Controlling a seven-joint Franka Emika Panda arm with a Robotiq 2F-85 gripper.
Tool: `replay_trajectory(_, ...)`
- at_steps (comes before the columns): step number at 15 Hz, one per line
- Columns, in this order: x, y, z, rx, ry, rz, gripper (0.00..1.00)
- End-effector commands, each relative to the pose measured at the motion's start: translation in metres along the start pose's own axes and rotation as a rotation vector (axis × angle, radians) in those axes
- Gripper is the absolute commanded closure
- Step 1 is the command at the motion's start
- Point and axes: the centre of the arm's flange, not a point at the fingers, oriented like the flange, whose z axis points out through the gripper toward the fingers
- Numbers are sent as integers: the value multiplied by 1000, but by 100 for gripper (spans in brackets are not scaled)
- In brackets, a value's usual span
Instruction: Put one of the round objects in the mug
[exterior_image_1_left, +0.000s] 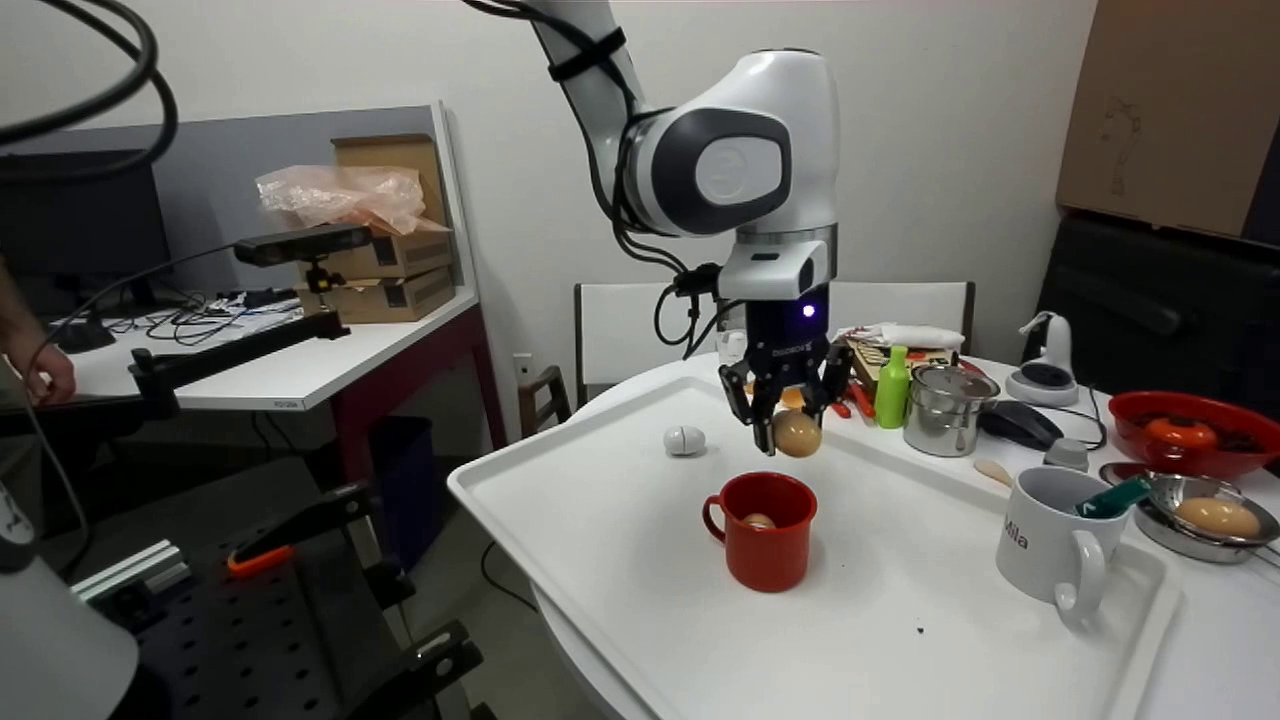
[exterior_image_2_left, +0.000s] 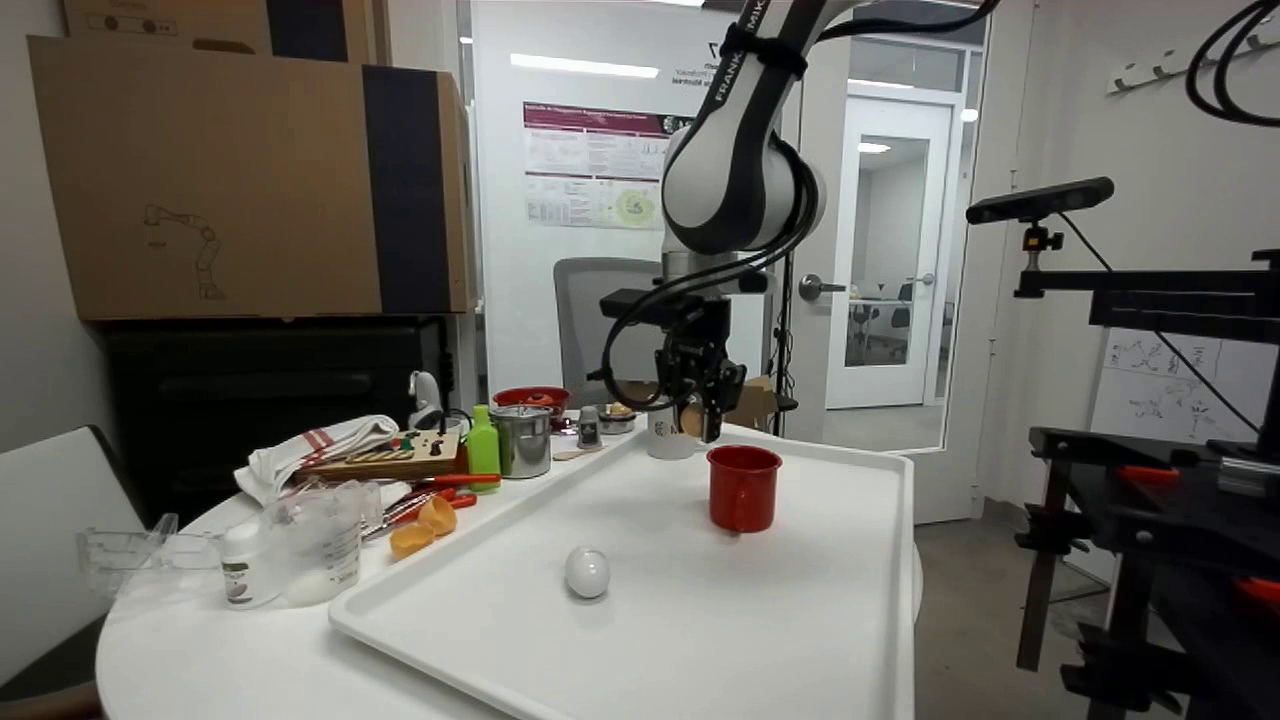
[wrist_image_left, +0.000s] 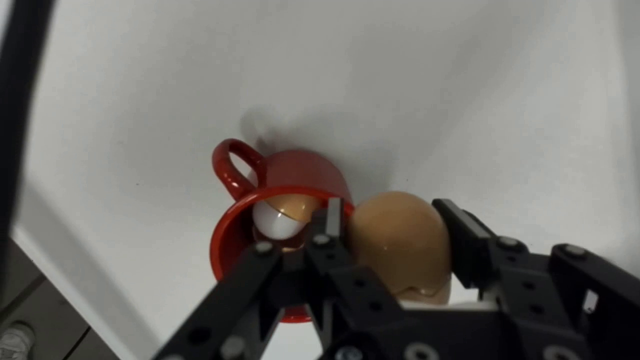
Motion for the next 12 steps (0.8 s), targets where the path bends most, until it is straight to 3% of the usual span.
replay_trajectory(1,10,31,-14,10,27,71,78)
replay_trajectory(7,22,50,-10,-30,50,134,78)
replay_trajectory(8,21,50,-9,-31,54,135,28)
replay_trajectory(9,22,51,-10,-32,55,137,27)
replay_trajectory(12,21,50,-11,-31,59,133,6)
